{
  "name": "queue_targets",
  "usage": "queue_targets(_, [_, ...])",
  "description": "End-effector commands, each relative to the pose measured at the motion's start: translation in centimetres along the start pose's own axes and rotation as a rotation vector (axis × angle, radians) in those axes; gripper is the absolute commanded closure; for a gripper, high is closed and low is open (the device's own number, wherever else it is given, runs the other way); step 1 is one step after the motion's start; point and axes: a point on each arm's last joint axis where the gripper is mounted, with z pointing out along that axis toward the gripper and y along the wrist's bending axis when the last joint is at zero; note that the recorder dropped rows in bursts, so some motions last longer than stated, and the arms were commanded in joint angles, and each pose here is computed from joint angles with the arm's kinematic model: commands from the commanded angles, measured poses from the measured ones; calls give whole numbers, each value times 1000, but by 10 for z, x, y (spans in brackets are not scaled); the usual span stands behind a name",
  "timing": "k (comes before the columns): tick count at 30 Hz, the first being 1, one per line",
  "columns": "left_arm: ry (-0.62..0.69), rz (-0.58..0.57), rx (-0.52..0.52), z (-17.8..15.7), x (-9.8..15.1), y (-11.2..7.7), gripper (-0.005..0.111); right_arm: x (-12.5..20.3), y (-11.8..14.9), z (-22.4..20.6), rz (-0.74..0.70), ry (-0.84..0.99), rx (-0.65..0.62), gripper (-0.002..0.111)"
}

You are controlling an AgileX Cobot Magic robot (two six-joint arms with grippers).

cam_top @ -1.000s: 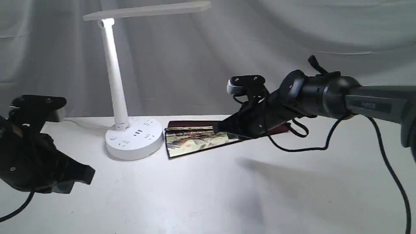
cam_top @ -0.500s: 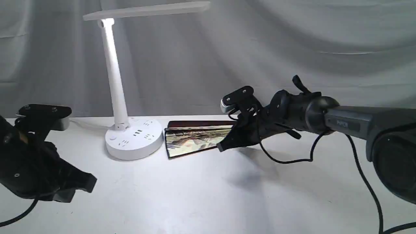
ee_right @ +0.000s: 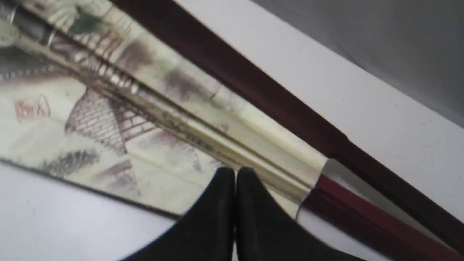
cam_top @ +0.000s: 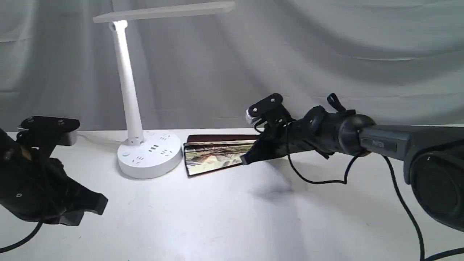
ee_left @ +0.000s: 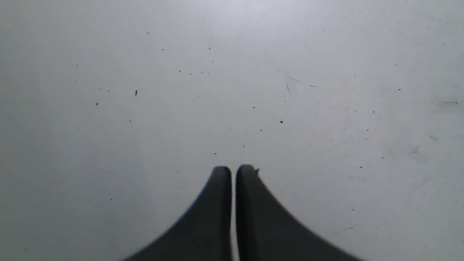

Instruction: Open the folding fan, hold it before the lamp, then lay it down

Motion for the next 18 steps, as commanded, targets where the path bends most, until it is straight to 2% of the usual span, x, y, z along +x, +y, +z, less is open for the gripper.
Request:
queue_targets(1, [-12,5,3,-2,-2,-2,107,-4,-17,-5,146,-58,33,108])
queue_targets(8, [-12,5,3,-2,-2,-2,107,3,-44,-11,330,-79,36,108])
queue_targets(18, [-12,27,3,-2,-2,-2,107,10,-85,-21,453,-147,184,108])
